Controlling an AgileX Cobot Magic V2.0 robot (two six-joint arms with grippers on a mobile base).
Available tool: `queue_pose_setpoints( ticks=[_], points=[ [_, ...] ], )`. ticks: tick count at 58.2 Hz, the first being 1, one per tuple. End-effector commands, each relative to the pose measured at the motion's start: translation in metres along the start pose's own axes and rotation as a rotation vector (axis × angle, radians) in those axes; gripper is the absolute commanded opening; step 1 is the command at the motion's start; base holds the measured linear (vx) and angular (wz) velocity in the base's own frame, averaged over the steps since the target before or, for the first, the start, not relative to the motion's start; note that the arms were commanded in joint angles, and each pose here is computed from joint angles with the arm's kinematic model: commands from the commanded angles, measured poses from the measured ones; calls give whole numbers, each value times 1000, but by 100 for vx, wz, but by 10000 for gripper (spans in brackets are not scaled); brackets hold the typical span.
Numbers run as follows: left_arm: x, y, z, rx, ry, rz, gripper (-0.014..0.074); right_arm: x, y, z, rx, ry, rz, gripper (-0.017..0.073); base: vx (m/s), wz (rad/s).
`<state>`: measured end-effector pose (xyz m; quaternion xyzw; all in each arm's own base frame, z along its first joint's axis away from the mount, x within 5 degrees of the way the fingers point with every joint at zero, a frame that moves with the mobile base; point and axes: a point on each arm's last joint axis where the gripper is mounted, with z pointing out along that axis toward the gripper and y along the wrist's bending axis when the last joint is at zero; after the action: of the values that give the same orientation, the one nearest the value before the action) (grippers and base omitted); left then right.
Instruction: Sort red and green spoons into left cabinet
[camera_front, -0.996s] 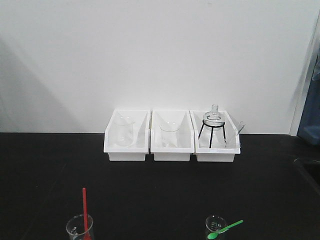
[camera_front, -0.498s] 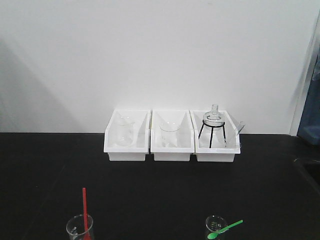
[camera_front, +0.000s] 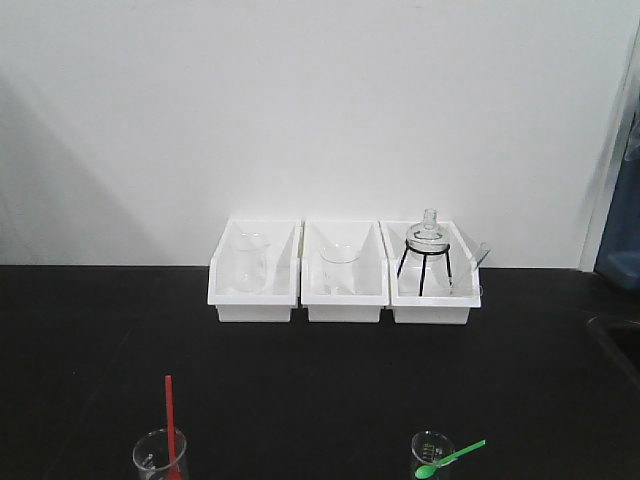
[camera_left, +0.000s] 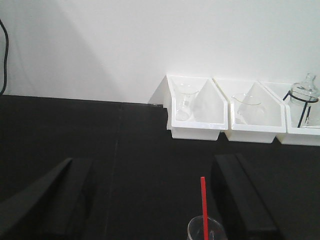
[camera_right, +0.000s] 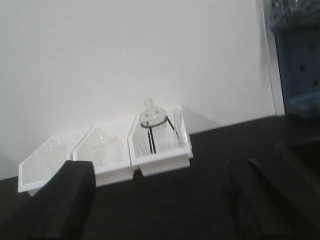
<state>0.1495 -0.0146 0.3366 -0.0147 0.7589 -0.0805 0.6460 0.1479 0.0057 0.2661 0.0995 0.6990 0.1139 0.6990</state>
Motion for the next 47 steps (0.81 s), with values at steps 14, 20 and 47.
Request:
queue_pose_setpoints(
  ticks=[14,20,47],
  points=[
    [-17,-2,-2,10,-97,-16,561,43,17,20,-344,-81,-79,508,0,0],
    [-17,-2,-2,10,-97,-16,561,56,14,33,-356,-80,-29,508,0,0],
    [-17,-2,-2,10,-95,-16,561,123,7,108,-420,151,-2,508,0,0]
  ],
)
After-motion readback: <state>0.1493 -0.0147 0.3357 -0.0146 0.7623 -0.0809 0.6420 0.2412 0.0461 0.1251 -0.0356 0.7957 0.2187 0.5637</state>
